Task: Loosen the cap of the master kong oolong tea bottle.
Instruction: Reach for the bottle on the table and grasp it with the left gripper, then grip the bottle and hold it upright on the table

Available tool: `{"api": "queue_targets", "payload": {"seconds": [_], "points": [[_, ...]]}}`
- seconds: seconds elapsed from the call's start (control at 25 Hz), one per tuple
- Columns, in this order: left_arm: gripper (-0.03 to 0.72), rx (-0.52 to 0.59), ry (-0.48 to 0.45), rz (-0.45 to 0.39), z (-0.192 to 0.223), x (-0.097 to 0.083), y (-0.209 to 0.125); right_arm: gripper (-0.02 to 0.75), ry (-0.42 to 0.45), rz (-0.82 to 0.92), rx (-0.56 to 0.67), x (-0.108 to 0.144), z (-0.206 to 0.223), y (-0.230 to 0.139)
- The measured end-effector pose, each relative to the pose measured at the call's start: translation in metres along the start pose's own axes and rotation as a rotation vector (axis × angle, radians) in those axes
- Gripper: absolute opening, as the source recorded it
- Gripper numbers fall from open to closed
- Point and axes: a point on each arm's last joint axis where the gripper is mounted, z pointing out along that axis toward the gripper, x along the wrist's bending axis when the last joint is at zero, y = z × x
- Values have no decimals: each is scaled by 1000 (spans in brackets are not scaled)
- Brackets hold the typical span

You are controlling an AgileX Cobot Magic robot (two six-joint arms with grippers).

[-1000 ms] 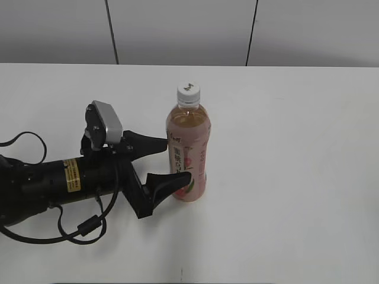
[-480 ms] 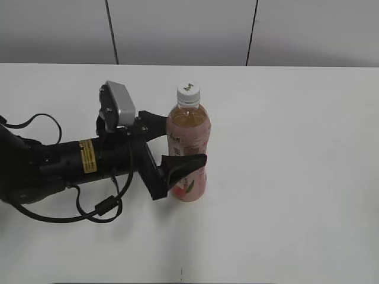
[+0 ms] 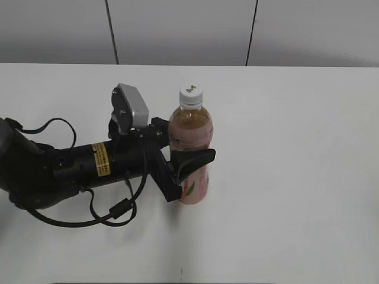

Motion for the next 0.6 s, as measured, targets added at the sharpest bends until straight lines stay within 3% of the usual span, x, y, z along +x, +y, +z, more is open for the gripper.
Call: {"api": "queue_targets", "payload": {"seconds": [0.6], "points": [[409, 0, 3, -2, 0, 0, 0, 458, 0, 0, 0, 0, 0, 0]]}}
